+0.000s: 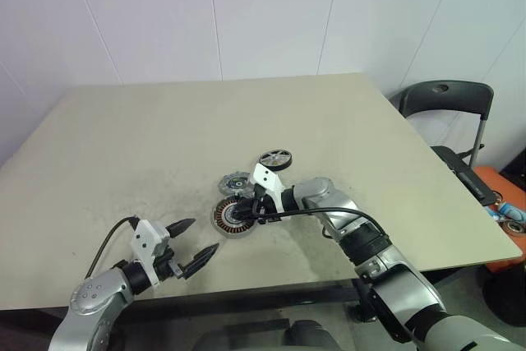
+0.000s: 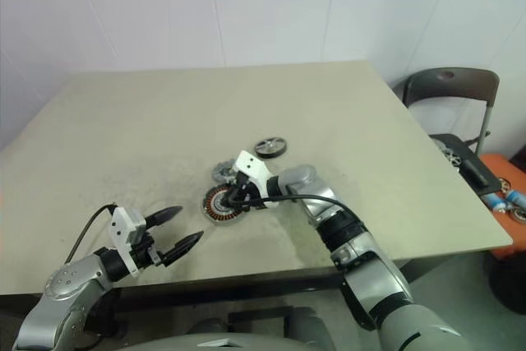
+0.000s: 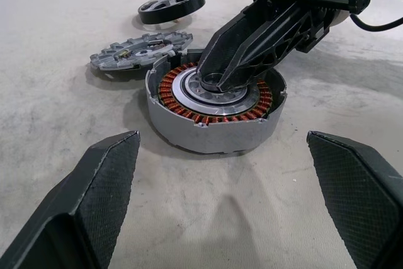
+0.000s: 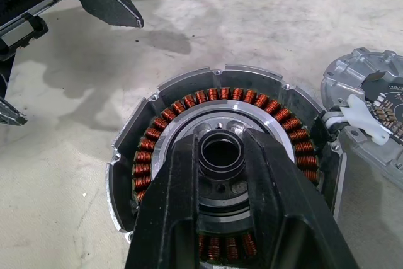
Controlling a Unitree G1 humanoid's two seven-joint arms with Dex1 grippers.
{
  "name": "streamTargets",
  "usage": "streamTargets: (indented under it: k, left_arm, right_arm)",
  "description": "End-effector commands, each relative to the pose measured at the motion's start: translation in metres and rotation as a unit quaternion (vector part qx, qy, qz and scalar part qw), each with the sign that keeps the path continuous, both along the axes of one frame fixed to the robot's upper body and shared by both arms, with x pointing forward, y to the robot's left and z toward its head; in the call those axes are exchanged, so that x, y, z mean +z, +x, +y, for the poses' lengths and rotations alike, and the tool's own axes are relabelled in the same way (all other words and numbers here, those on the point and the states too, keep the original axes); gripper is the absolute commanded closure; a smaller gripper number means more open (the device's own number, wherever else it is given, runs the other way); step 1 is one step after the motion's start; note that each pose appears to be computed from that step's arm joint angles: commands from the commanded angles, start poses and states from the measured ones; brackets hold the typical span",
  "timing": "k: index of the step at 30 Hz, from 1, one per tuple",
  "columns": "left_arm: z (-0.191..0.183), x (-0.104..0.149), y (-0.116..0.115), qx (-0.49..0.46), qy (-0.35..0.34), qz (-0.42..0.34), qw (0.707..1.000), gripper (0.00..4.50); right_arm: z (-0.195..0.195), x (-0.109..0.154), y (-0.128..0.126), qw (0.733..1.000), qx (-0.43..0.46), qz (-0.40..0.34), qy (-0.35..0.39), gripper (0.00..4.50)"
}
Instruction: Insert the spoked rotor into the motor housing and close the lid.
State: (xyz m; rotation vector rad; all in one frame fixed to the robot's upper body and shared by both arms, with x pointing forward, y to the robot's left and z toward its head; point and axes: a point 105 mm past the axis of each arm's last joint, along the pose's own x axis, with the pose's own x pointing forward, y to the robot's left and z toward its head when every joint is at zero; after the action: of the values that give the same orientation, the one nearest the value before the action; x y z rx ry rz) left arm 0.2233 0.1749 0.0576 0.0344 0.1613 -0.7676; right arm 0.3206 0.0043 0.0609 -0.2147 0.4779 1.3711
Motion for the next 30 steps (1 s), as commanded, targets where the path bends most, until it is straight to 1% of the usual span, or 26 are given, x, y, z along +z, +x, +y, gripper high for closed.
streamTargets:
  k: [1, 15, 17, 18, 19, 21, 27, 28, 30]
  left_arm:
    - [-0.003, 0.011, 0.001, -0.007, 0.003, -0.023, 1.000, 0.00]
    - [-0.005, 0.011, 0.002, -0.008, 0.002, -0.023, 1.000, 0.00]
    - [-0.006, 0.011, 0.002, -0.009, 0.001, -0.023, 1.000, 0.00]
    - [-0.006, 0.011, 0.002, -0.009, 0.001, -0.023, 1.000, 0.00]
    - [-0.006, 0.011, 0.002, -0.009, 0.001, -0.023, 1.000, 0.00]
    - [-0.006, 0.011, 0.002, -0.009, 0.001, -0.023, 1.000, 0.00]
    - [-0.006, 0.011, 0.002, -0.009, 0.001, -0.023, 1.000, 0.00]
    - [-0.006, 0.011, 0.002, -0.009, 0.002, -0.023, 1.000, 0.00]
    - [-0.006, 0.011, 0.002, -0.009, 0.002, -0.023, 1.000, 0.00]
  right_arm:
    - [0.002, 0.008, 0.003, 1.000, 0.003, -0.018, 0.009, 3.85]
    - [0.002, 0.007, -0.001, 1.000, 0.010, -0.007, 0.010, 3.85]
    - [0.004, 0.011, -0.002, 1.000, 0.014, -0.009, 0.015, 3.13]
    - [0.005, 0.013, -0.002, 1.000, 0.014, -0.011, 0.017, 3.10]
    - [0.005, 0.014, -0.002, 1.000, 0.015, -0.012, 0.018, 2.75]
    - [0.005, 0.014, -0.002, 1.000, 0.014, -0.013, 0.017, 2.20]
    - [0.004, 0.015, -0.001, 1.000, 0.013, -0.016, 0.018, 0.22]
    - [0.005, 0.017, 0.000, 1.000, 0.014, -0.016, 0.022, 0.04]
    - [0.007, 0.023, -0.001, 0.999, 0.018, -0.015, 0.033, 0.04]
